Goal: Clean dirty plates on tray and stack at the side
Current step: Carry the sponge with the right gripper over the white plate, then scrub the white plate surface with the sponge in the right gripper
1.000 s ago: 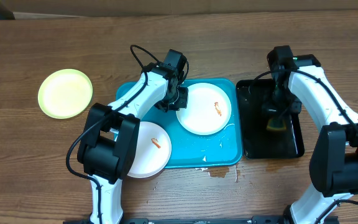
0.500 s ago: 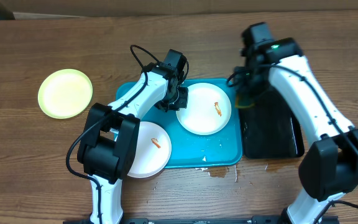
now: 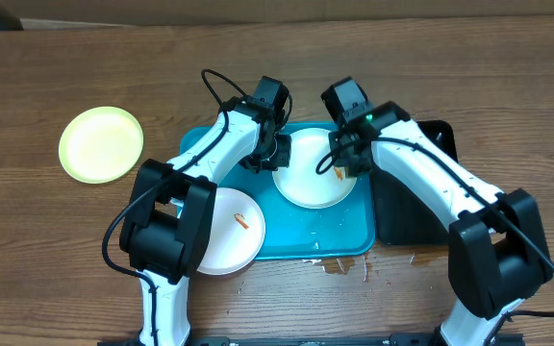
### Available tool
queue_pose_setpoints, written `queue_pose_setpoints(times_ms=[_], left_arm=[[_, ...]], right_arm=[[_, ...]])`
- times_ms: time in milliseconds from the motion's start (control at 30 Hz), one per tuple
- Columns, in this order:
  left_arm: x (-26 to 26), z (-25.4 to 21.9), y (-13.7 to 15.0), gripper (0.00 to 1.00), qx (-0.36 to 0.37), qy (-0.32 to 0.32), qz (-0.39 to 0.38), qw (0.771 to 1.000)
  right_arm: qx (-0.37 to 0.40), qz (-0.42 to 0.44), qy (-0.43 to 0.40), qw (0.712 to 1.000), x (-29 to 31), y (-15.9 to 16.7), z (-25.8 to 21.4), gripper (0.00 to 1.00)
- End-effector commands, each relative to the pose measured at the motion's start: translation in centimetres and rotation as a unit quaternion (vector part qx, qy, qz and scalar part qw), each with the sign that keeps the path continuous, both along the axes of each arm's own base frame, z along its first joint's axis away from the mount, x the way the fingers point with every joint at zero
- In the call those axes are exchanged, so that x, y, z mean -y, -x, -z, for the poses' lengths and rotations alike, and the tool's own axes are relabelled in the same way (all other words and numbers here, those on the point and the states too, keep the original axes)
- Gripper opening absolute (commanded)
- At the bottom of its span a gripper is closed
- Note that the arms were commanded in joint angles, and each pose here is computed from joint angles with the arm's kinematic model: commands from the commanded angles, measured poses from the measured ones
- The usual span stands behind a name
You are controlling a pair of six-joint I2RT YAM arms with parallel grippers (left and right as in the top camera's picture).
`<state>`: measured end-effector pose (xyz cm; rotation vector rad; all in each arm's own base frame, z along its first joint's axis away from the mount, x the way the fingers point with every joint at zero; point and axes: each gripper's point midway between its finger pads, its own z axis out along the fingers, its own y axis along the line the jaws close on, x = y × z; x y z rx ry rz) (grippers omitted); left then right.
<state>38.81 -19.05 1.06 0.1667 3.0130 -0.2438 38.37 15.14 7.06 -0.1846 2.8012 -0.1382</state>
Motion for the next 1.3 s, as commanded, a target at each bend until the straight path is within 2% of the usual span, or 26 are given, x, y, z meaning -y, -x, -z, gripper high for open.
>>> queue_pose_setpoints(times_ms=[0, 367, 700, 900, 1100, 1267], left_arm=[[0.0, 0.4, 0.3, 0.04, 0.000, -0.009, 0.015, 1.000], [0.1, 0.3, 0.3, 0.04, -0.001, -0.004, 0.016, 1.000], [1.6, 0.1, 1.0, 0.04, -0.019, 0.039, 0.024, 0.999], [1.5, 0.1, 0.9, 0.04, -0.018, 0.036, 0.023, 0.999], [1.5, 0.1, 0.9, 0.04, -0.018, 0.036, 0.023, 0.999], [1.5, 0.1, 0.9, 0.04, -0.018, 0.036, 0.023, 0.999]], right_arm=[[0.013, 0.006, 0.010, 1.000, 0.6, 0.0, 1.3, 0.04], [0.037, 0.005, -0.005, 0.999, 0.3, -0.4, 3.0, 0.04], [0.043, -0.005, -0.040, 0.998, -1.1, -0.9, 3.4, 0.04], [0.022, 0.007, 0.010, 1.000, 0.7, -0.2, 5.0, 0.04], [-0.008, 0.007, 0.025, 1.000, 1.4, 1.1, 5.6, 0.04], [-0.038, 0.011, -0.006, 0.999, 0.5, 2.3, 6.2, 0.04]])
